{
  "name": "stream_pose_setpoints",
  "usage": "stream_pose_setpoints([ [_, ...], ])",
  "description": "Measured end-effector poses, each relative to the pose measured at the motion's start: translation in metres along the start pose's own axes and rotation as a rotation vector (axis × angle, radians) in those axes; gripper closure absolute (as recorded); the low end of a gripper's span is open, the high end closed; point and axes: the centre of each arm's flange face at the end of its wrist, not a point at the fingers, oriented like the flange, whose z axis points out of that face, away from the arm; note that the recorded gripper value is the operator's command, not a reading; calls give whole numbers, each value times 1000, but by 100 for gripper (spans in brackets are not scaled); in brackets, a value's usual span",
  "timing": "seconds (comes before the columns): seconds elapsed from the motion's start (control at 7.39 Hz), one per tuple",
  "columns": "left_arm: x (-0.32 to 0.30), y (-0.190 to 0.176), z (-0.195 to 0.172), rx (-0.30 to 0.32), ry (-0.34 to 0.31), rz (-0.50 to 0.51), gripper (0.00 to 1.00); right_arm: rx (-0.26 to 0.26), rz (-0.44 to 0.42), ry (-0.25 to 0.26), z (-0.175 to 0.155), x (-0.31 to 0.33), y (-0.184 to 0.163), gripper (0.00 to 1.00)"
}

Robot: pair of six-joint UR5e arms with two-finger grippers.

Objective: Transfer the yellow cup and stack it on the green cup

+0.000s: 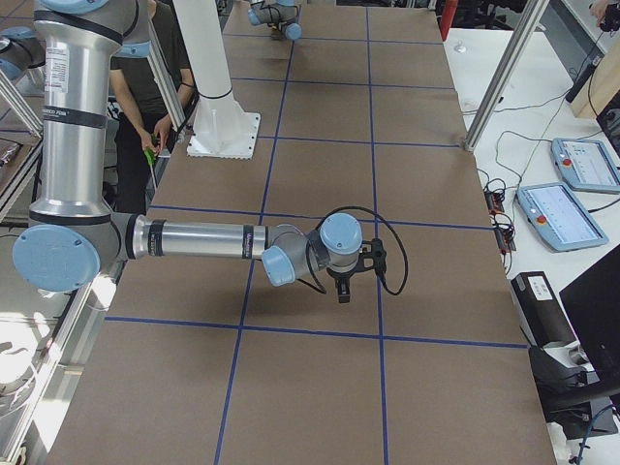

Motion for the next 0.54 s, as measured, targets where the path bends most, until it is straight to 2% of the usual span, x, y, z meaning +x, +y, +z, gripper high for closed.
stream_pose_setpoints([
  [0.27,8,-32,5,42,113,107,71,2,-9,0,0,-4,-4,0],
  [0.54,39,-45,-10,100,311,188,71,7,-19,-2,-1,-9,-8,0],
])
